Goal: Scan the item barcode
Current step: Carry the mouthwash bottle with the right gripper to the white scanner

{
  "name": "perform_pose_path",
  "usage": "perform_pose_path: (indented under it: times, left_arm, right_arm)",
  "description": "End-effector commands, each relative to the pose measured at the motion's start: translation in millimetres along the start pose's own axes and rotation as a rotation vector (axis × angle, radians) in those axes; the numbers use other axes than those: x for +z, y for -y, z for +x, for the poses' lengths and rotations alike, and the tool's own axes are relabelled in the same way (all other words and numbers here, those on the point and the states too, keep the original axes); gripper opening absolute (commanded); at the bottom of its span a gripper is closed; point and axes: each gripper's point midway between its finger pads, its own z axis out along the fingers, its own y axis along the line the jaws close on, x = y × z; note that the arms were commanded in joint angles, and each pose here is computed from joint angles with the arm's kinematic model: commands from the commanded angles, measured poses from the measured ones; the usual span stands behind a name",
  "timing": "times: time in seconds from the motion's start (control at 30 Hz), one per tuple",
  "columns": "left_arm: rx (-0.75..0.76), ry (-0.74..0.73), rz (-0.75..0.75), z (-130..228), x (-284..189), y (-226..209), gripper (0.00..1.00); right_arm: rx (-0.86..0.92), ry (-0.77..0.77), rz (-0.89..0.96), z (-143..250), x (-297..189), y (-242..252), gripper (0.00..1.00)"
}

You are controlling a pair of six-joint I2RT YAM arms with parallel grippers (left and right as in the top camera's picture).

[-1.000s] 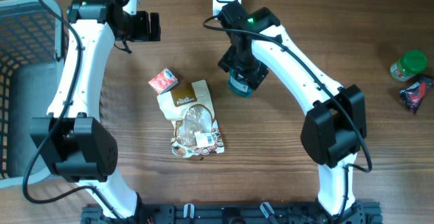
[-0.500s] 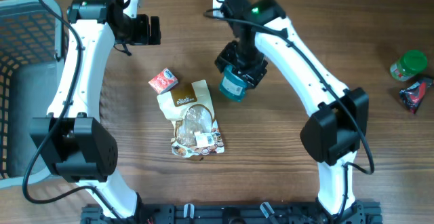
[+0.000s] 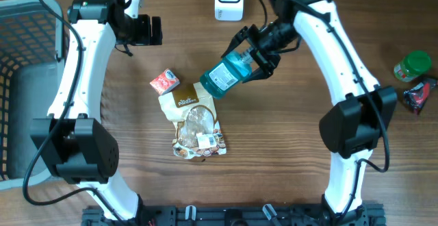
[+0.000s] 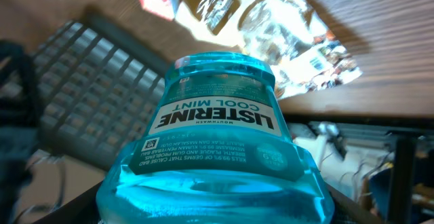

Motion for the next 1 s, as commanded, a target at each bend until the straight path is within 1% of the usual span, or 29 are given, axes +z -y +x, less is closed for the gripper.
perform_pose_path:
  times: [0.0, 0.03, 0.07, 0.17, 0.3, 0.37, 0.47, 0.7, 0.77, 0.83, 0.87, 0.9, 0.97]
  left_arm:
    - [0.008, -0.003, 0.017, 2, -1, 4, 1.00]
    - [0.008, -0.003, 0.017, 2, -1, 4, 1.00]
    - [0.008, -0.003, 0.017, 2, -1, 4, 1.00]
    - [0.008, -0.003, 0.017, 2, -1, 4, 1.00]
    - [0.008, -0.003, 0.017, 2, -1, 4, 1.00]
    - [0.008, -0.003, 0.017, 2, -1, 4, 1.00]
    - [0.008, -0.003, 0.017, 2, -1, 4, 1.00]
    - [0.008, -0.003, 0.017, 2, -1, 4, 1.00]
    - [0.008, -0.003, 0.017, 2, -1, 4, 1.00]
    - [0.008, -0.003, 0.017, 2, -1, 4, 1.00]
    - [0.008, -0.003, 0.017, 2, -1, 4, 1.00]
    - [0.008, -0.003, 0.017, 2, -1, 4, 1.00]
    - [0.008, -0.003, 0.017, 2, -1, 4, 1.00]
  right_arm:
    - [-0.055, -0.110, -0.173, 22, -25, -25, 0.59]
    - [-0.053, -0.125, -0.196, 23, -29, -27, 0.60]
    - [-0.049, -0.137, -0.210, 24, -31, -29, 0.63]
    - [-0.009, -0.166, -0.248, 26, -38, -33, 0.64]
    - [0.015, -0.200, -0.296, 27, -45, -40, 0.62]
    - [0.011, -0.199, -0.296, 27, -45, -40, 0.60]
    - [-0.013, -0.198, -0.296, 28, -45, -39, 0.59]
    - [-0.007, -0.212, -0.299, 31, -45, -39, 0.58]
    - [-0.016, -0.169, -0.265, 24, -42, -33, 0.57]
    - [-0.024, -0.030, -0.166, -1, -37, -19, 0.54]
    - [-0.061, 0.088, -0.112, -23, -36, -13, 0.55]
    - [-0.099, 0.169, -0.078, -38, -38, -10, 0.55]
    - [-0.190, 0.255, -0.079, -55, -42, -18, 0.55]
